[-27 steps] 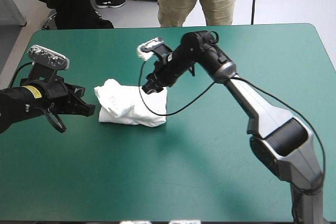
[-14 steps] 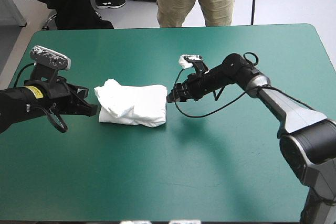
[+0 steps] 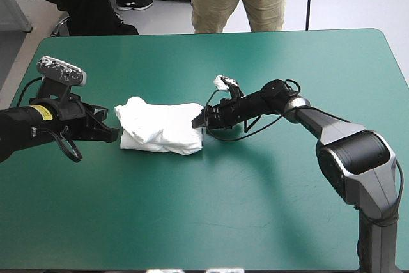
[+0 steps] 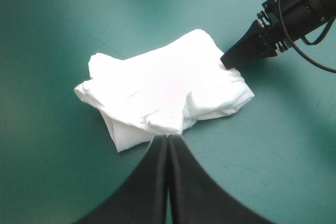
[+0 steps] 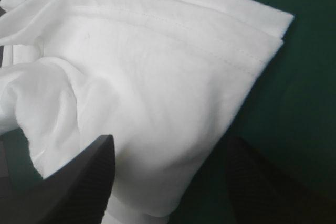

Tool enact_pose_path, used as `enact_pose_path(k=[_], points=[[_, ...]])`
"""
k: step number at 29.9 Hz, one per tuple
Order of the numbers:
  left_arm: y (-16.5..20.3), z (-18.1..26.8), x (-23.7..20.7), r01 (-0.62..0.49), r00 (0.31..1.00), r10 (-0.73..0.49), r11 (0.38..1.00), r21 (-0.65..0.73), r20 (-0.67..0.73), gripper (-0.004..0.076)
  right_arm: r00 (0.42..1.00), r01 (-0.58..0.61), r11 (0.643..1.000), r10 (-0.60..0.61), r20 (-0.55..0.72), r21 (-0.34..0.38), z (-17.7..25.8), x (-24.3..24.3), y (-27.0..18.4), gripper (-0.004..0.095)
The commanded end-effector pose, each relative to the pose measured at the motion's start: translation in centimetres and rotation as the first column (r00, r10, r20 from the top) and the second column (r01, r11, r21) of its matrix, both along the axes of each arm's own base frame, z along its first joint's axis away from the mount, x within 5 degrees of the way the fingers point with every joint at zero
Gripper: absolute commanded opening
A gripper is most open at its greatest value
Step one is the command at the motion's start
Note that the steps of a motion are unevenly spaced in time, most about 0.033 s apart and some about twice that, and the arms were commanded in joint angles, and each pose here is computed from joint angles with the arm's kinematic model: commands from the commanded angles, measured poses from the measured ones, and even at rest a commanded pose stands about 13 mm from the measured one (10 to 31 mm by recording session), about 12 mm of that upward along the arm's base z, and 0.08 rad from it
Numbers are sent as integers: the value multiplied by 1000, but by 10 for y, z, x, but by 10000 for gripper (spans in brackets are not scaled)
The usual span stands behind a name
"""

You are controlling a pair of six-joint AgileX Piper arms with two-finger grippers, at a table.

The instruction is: Fold the cloth

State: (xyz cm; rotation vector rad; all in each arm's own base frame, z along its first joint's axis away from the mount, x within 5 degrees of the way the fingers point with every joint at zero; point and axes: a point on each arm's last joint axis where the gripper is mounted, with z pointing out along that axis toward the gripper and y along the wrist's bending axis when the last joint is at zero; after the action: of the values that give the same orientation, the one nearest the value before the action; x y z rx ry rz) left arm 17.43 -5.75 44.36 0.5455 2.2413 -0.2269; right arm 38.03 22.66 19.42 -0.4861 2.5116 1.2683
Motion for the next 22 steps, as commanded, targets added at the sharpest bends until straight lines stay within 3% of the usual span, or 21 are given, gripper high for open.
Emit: enact_pose_path(k=[1,5,11,14,15,19,22], points=[[0,12,-3,-5,997,9,999,-48,73,-18,997,-19,996,12,73,91,34,-4,7,441],[0,13,-2,-6,997,9,999,-49,77,-18,994,-56,995,47,97,87,34,-7,11,268],[-1,13,-2,-6,997,10,999,-50,79,-18,990,-90,992,80,113,89,35,-9,11,143],[0,13,-2,-6,997,10,999,-49,78,-18,986,-122,989,111,128,87,35,-11,11,-19],[0,12,-3,-5,997,9,999,-48,73,-18,985,-119,990,108,135,76,35,-10,10,1],[0,11,-4,-2,999,4,999,-41,53,-18,978,-72,996,80,191,-47,46,-10,-5,5],[0,10,-5,0,999,1,999,-36,39,-18,968,-37,978,87,237,-204,60,-11,-30,5]])
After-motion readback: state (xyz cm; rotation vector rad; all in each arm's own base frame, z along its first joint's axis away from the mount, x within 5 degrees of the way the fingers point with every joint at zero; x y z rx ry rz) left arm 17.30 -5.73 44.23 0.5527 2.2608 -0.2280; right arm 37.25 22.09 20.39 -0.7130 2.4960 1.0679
